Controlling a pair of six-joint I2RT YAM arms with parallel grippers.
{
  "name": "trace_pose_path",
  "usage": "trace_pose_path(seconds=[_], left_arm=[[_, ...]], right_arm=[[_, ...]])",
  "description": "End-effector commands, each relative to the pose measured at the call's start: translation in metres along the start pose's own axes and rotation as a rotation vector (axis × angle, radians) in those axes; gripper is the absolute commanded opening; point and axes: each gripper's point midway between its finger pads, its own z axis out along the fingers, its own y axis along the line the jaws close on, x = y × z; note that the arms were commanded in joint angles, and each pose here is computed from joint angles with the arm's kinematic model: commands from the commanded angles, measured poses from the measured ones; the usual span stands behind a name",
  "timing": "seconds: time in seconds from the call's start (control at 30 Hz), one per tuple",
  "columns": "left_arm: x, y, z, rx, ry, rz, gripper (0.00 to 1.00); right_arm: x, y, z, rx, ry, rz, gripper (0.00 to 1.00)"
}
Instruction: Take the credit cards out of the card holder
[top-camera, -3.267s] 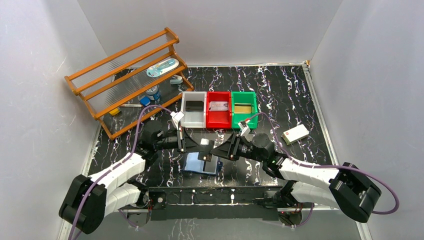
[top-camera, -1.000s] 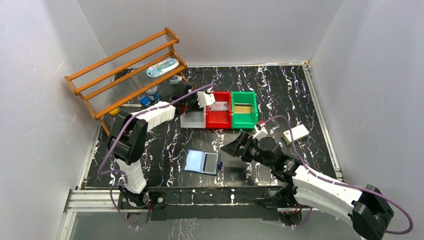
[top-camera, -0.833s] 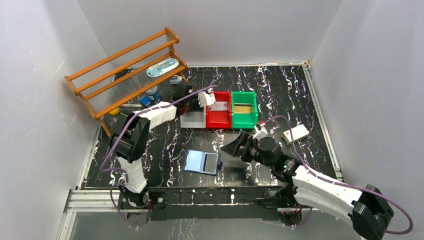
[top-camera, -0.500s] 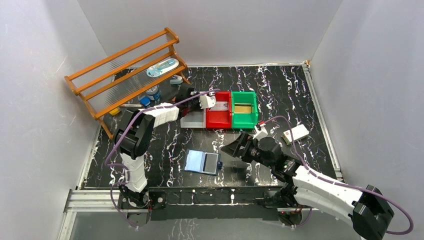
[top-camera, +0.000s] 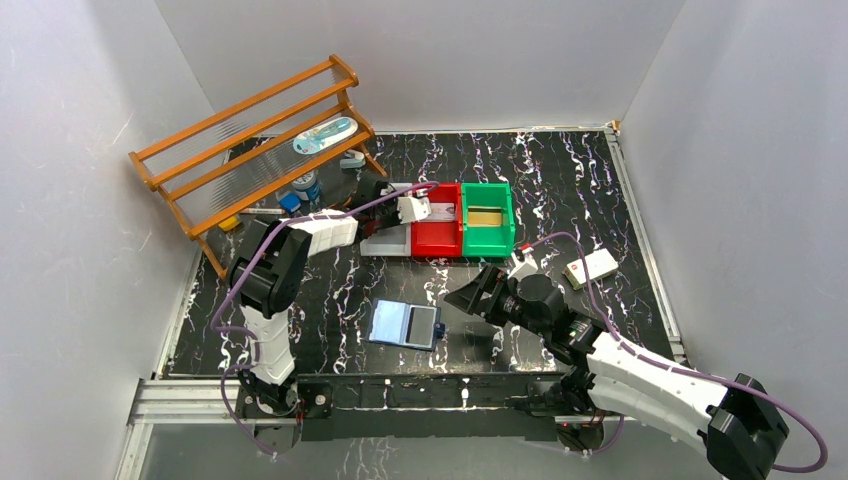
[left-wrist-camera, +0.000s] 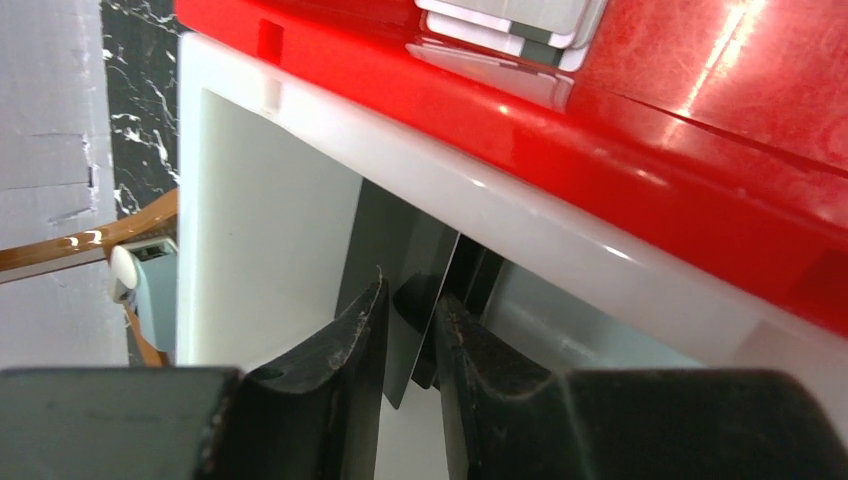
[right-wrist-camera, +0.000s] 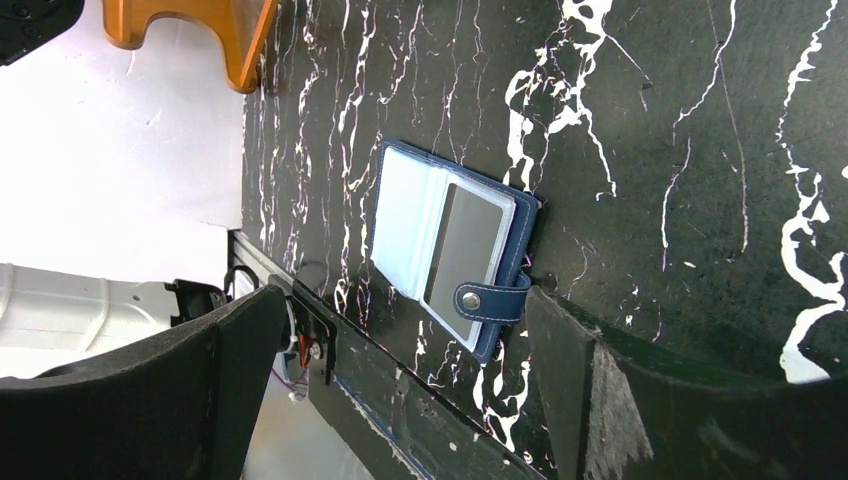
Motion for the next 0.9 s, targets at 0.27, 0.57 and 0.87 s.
trace_pose_path(seconds=[0.27, 0.57, 0.87], left_arm=[[-0.024, 0.012, -0.033, -0.018, -0.081, -0.075, 0.47], [-0.05, 0.041, -0.085, -0.152, -0.195, -0.213, 0.6], [-0.062, 0.026, -0.178, -0.235, -0.378, -0.719, 0.9]], right_arm=[[-0.017, 0.026, -0.002, -0.063, -0.044, 0.011, 0.98], [-0.014, 0.027, -0.002, -0.064, -0.029, 0.02, 0.98], [-0.019, 0.041, 0.002, -0.08, -0.018, 0.026, 0.98]])
